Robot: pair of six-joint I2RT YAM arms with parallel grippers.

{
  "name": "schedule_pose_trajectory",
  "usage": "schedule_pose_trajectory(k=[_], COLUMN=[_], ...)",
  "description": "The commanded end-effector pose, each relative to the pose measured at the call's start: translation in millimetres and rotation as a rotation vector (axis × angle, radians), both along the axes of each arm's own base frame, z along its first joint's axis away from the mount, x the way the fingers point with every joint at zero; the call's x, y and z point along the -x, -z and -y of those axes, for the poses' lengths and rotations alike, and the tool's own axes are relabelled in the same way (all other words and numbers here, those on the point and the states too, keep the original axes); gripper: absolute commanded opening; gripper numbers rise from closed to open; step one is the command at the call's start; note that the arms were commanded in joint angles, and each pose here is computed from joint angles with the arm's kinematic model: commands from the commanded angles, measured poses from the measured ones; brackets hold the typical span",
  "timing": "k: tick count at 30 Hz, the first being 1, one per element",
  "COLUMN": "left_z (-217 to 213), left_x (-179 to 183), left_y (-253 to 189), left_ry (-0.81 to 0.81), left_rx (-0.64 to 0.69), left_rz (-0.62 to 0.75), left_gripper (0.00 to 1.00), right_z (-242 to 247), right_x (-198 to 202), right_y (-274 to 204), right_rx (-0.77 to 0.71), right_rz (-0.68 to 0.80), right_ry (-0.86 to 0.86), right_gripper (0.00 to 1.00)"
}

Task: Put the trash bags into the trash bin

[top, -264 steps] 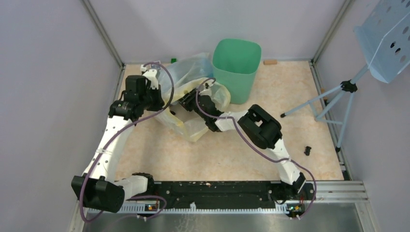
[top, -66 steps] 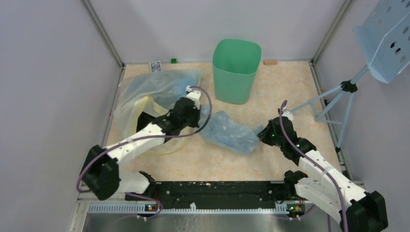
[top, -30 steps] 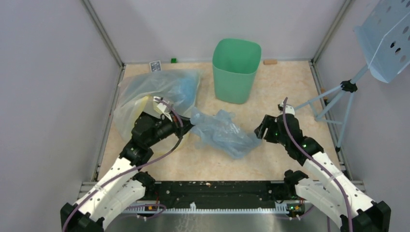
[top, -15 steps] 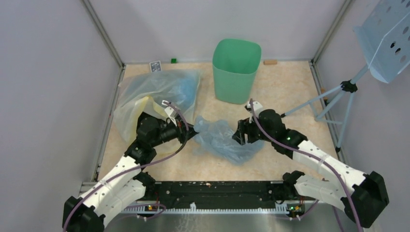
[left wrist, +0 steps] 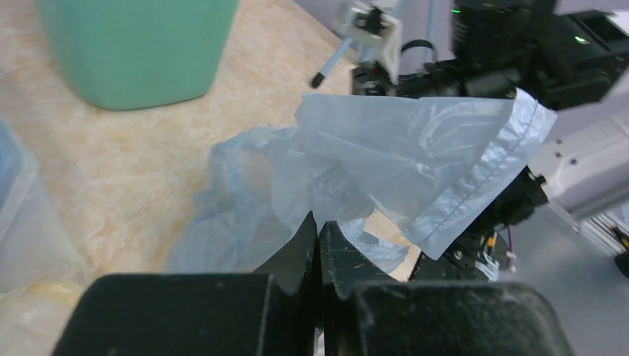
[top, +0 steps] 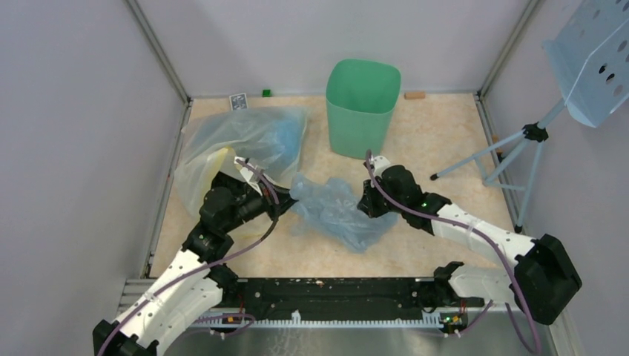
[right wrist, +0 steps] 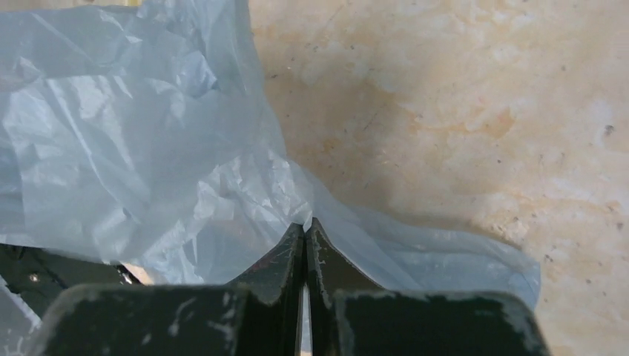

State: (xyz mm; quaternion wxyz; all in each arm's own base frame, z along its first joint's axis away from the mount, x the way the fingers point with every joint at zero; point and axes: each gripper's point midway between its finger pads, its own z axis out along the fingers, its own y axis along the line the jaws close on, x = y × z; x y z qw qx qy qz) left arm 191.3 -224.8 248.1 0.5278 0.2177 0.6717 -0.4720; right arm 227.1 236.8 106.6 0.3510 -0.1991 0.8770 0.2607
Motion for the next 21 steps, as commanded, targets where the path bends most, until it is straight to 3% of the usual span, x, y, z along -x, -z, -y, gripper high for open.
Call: schedule_pose_trajectory(k=[1, 5, 9, 12, 14, 17, 21], left_z=[-27.6, -42.8, -28.8, -28.0, -32.5, -31.3, 2.7], left_x=[-37.3, -55.9, -51.4, -47.7, -47.4, -41.6, -20.8], left_y=[-3.7, 21.7, 13.8, 3.1, -0.5, 5.5, 17.2], left_ry=[-0.277, -0.416, -0.332, -0.326, -0.351, -0.343, -0.139], left_rx=[-0.028, -0.143, -0.144, -0.120, -0.129, -0.135, -0.016], left_rz=[-0.083, -0.242, -0.272, -0.285, -0.303, -0.374, -0.482], left_gripper=[0.15, 0.56, 0.70, 0.93, 0.98, 0.99, 0.97], right_z=[12.1, 54.9, 81.2, 77.4, 70.9, 60.2, 36.4], right_x=[-13.1, -21.9, -28.9, -30.1, -29.8, -24.6, -6.7], right_y=[-41.3, -50.9, -53.7, -63.8, -68.5, -65.6, -44.4], right_rx=[-0.066, -0.023, -0.004, -0.021, -0.022, -0.023, -0.019], right_rz=[0.105, 0.134, 0.198, 0.214, 0.217, 0.178, 0.101], right_ry=[0.141, 0.398, 0.537, 0.515, 0.472, 0.420, 0.318], right_gripper=[0.00, 0.00, 0.00, 0.00, 0.00, 0.00, 0.00])
